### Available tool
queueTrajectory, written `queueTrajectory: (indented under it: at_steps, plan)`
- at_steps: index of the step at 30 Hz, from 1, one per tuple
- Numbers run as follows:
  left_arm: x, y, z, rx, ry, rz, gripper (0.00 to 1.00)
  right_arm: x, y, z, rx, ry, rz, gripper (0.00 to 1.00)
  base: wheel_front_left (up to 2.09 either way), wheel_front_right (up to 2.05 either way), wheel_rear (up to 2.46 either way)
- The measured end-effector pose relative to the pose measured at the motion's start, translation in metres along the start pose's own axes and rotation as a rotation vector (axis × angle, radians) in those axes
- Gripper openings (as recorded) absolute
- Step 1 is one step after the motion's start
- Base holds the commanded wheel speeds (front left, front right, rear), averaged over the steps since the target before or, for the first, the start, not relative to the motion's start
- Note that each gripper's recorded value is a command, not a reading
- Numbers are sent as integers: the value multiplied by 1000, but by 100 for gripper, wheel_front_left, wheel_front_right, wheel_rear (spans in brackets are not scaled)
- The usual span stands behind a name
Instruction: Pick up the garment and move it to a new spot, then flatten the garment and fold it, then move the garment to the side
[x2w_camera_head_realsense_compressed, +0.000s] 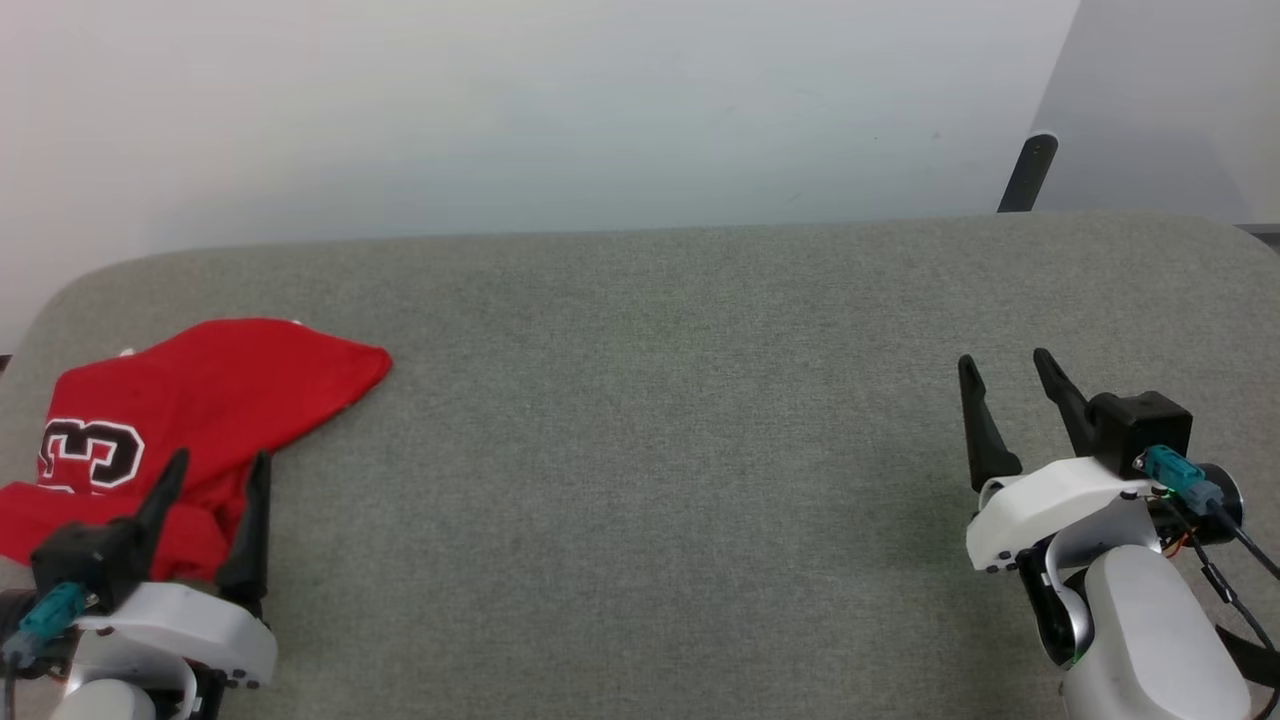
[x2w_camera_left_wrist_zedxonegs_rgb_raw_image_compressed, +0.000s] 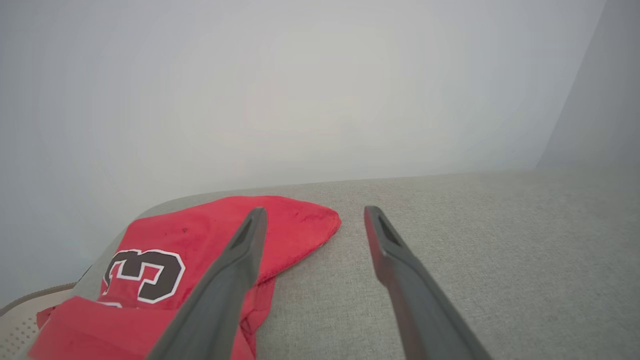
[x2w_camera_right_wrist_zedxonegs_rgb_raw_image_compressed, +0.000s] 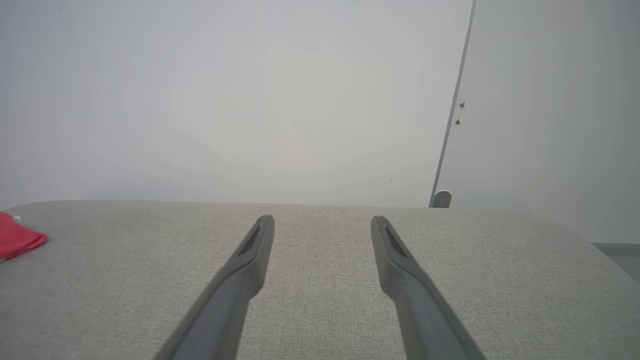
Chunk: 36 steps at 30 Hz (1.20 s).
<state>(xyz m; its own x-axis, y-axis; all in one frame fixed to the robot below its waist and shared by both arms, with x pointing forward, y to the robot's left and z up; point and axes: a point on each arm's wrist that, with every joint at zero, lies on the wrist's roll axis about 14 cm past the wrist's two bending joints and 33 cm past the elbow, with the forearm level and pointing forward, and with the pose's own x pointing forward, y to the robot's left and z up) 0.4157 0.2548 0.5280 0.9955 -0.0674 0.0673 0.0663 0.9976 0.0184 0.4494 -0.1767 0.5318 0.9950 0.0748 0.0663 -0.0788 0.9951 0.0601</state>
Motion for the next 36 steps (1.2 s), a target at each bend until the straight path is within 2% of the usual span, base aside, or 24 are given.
queueTrajectory:
  at_steps: [8,22,28,36]
  plan:
    - [0,3,-1,15,1,1,100,-2,3,1,24,-16,5,100,0,0,0]
    - [-7,11,-5,-26,13,31,100,2,9,0,68,-21,15,100,0,0,0]
    - [-25,29,-7,-45,14,96,100,8,40,-6,70,-3,99,100,0,0,0]
    - [-70,61,-16,-61,32,235,100,16,108,-19,68,38,279,100,0,0,0]
